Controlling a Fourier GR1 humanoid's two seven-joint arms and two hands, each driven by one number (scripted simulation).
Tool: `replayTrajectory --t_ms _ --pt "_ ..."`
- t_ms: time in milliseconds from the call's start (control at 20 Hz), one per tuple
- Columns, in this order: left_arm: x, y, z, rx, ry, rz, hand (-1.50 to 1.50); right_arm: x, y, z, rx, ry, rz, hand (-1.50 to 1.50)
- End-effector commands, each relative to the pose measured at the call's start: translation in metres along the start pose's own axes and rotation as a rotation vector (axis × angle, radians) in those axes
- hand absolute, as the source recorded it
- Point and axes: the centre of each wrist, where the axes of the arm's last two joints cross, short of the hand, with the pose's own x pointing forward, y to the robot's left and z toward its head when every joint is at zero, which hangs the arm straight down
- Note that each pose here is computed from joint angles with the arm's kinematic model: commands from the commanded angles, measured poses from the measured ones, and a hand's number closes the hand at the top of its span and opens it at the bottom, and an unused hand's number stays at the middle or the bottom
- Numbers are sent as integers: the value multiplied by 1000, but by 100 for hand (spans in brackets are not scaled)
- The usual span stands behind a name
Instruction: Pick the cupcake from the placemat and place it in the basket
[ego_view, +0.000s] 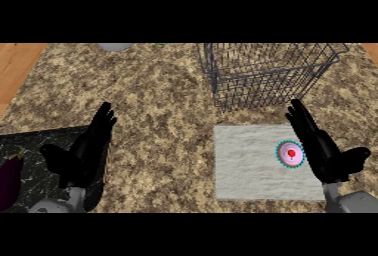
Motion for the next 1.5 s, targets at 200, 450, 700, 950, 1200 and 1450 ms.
replayTrajectory --t_ms 200,450,700,950,1200,1450 --pt "-55 40 27 93 345 -81 0 110 14 -49 18 -435 66 150" --pt "-71 44 41 51 437 -95 0 84 78 -41 232 -481 310 150" --pt "-69 51 36 97 449 -85 0 70 109 -39 79 -416 517 -150" --pt "-69 65 40 153 449 -91 0 90 46 -55 -123 -348 959 -150" --pt "-70 75 48 174 477 -83 0 144 37 -54 -156 -249 1202 -150" --pt "-68 77 52 171 468 -80 0 198 51 -40 -117 -138 1365 -150"
